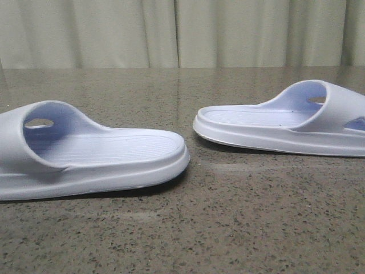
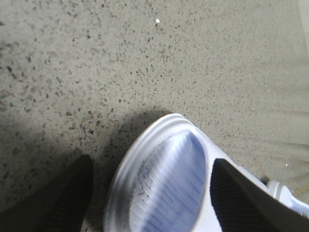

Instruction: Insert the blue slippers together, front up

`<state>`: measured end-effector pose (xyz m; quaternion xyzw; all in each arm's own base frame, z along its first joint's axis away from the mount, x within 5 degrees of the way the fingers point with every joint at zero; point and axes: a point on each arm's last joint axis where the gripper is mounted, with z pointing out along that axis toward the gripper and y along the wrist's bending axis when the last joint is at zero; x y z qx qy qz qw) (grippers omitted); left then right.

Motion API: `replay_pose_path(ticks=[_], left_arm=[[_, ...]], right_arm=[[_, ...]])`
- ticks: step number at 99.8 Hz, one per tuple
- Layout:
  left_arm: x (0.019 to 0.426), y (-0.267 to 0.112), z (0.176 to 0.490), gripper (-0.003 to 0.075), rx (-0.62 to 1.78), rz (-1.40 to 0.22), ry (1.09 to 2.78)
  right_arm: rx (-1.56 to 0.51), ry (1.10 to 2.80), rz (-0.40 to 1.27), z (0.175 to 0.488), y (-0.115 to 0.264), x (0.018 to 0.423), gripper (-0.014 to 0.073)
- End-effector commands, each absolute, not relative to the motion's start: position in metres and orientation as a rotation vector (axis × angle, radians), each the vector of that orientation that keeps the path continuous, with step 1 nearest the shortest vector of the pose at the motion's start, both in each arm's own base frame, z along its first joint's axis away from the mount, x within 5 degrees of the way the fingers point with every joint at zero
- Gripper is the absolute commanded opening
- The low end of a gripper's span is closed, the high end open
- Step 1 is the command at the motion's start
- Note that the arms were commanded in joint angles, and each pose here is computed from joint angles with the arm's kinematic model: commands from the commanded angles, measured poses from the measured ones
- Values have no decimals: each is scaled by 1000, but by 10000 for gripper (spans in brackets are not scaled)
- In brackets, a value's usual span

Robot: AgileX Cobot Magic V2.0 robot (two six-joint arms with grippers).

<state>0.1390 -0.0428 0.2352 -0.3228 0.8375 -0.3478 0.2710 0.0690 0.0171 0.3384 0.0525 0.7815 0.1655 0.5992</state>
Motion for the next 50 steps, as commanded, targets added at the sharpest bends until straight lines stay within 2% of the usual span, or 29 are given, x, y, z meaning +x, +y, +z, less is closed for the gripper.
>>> replay_pose_path(ticks=[1,50], left_arm=[[144,-43,245,442,-887,-975,2198],[157,-61,227,442,-928,-1014,2319]], right_arm=[[132,1712,389,355,16,72,475],[132,1712,389,355,16,72,475]])
